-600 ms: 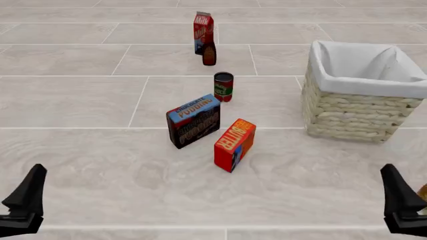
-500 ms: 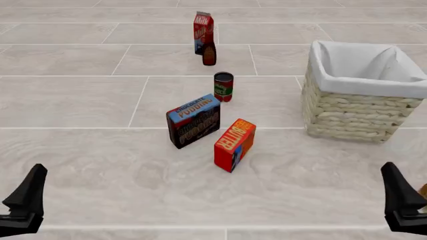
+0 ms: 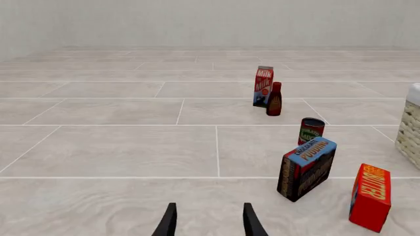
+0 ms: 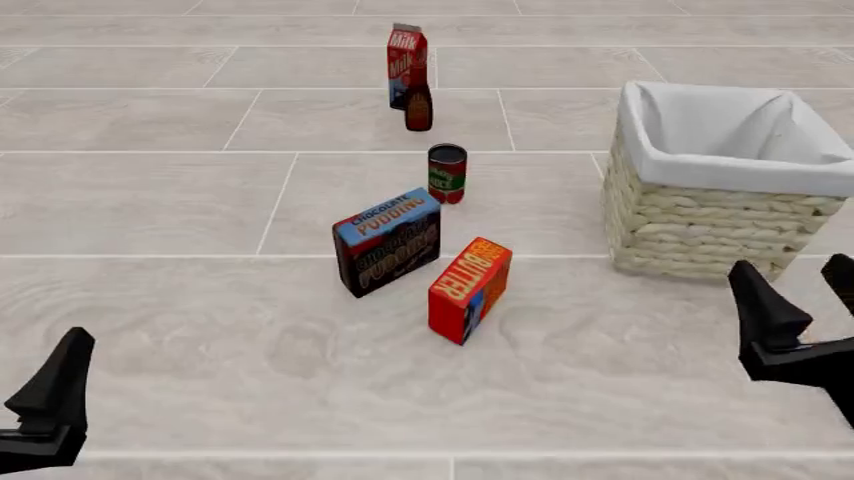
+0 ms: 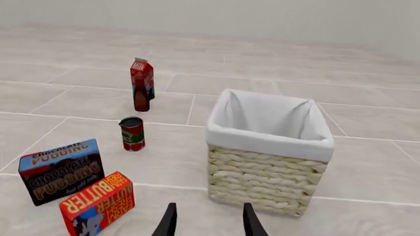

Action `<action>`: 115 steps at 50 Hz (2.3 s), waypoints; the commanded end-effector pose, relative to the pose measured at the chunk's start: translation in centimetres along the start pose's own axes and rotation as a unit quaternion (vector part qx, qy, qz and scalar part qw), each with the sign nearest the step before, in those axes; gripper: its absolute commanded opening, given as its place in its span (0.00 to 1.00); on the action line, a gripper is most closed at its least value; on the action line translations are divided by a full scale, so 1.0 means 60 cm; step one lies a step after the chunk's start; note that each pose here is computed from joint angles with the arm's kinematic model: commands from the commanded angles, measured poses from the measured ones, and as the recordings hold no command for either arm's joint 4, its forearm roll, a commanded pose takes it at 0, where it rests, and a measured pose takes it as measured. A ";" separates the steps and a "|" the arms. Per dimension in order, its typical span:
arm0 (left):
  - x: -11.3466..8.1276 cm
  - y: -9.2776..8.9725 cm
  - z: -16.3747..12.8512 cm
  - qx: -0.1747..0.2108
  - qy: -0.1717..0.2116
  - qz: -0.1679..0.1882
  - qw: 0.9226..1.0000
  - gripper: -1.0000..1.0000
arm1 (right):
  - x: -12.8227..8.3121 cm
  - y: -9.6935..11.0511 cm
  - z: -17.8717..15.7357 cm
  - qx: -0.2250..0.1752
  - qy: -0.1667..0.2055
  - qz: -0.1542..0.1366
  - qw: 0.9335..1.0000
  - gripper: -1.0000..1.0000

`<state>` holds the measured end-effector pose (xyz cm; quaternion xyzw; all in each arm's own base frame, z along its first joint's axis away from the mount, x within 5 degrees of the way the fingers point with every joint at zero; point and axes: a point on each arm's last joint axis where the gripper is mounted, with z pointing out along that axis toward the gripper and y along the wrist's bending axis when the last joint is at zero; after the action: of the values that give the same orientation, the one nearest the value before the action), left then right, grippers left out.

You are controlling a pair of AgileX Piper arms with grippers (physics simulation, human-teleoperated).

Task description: Pick the tomato sauce and place it in the basket.

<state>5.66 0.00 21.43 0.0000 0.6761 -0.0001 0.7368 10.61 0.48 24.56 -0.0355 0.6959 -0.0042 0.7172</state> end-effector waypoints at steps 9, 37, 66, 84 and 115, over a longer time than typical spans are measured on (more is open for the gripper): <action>0.000 0.000 0.000 0.000 0.000 0.000 1.000 1.00 | -0.006 0.020 0.109 -0.038 0.030 -0.019 0.999 1.00; 0.000 0.000 0.000 0.000 0.000 0.000 1.000 1.00 | -0.015 0.064 0.261 -0.080 0.069 -0.048 0.993 1.00; 0.000 0.000 0.000 0.000 0.000 0.000 1.000 1.00 | -0.002 0.148 0.371 -0.142 0.083 -0.066 0.984 1.00; 0.000 0.000 0.000 0.000 0.000 0.000 1.000 1.00 | 0.035 0.183 0.433 -0.154 0.096 -0.062 0.981 1.00; 0.000 0.000 0.000 0.000 0.000 0.000 1.000 1.00 | 0.072 0.243 0.513 -0.179 0.110 -0.081 0.974 1.00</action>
<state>5.66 0.00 21.44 0.0000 0.6761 -0.0001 0.7368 39.45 15.22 21.07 -0.2126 0.7535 0.0578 0.6194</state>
